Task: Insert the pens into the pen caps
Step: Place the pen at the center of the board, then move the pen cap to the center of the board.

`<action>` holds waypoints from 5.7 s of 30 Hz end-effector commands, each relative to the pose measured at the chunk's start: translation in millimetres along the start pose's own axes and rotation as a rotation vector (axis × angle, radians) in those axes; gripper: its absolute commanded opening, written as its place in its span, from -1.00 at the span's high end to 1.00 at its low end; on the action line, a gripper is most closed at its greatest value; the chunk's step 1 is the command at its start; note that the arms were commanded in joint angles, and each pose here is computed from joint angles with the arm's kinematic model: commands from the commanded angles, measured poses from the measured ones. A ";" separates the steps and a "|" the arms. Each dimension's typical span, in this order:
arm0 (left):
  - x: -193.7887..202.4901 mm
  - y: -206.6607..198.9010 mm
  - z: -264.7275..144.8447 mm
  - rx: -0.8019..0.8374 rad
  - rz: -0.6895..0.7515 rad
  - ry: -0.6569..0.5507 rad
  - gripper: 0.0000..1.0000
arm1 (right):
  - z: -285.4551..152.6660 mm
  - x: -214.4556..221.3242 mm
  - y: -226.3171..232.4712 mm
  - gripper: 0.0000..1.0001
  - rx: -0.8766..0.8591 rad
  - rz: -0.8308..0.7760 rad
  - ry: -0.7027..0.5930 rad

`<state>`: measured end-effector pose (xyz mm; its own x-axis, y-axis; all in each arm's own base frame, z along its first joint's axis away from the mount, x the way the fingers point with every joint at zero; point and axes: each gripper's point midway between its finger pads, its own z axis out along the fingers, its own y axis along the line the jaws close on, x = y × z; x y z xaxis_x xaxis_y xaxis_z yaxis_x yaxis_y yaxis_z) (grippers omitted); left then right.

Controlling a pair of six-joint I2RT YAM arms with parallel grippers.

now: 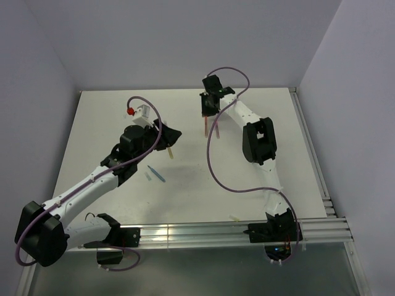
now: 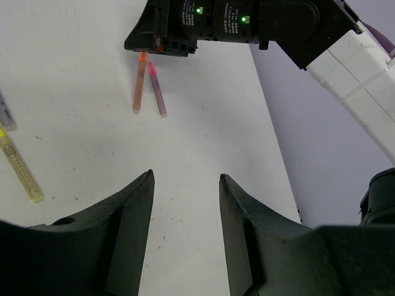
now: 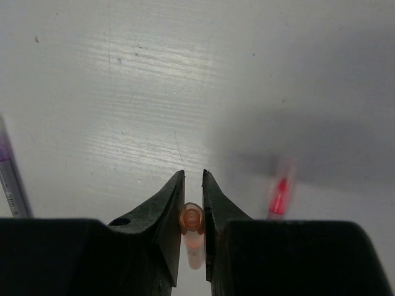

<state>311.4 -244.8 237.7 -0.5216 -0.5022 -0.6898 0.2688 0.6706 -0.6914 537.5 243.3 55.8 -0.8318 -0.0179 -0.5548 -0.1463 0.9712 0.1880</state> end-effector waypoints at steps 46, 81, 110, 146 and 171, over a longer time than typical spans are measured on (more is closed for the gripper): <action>-8.7 57.6 -15.0 -0.248 -0.100 -0.160 -0.01 | -78.9 -27.9 19.1 0.26 0.009 -0.007 -0.155; 246.5 -77.3 -15.1 0.483 0.651 0.490 -0.20 | -290.5 33.6 7.4 0.23 -0.214 0.195 -0.430; 347.5 -73.9 -48.8 0.572 0.904 0.834 -0.22 | -310.9 46.9 2.1 0.20 -0.286 0.211 -0.486; 377.3 -81.4 -37.3 0.588 0.985 0.849 -0.17 | -322.0 46.5 -1.4 0.19 -0.295 0.181 -0.508; 402.7 -67.9 -42.1 0.550 1.052 0.891 0.00 | -329.5 47.9 -0.6 0.19 -0.309 0.180 -0.522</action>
<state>58.4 -468.4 25.1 -0.1781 0.6744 -0.7166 0.9837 0.1399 -0.1128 320.6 166.7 279.2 -0.5522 0.3149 -0.7719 -0.2099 0.8436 0.4943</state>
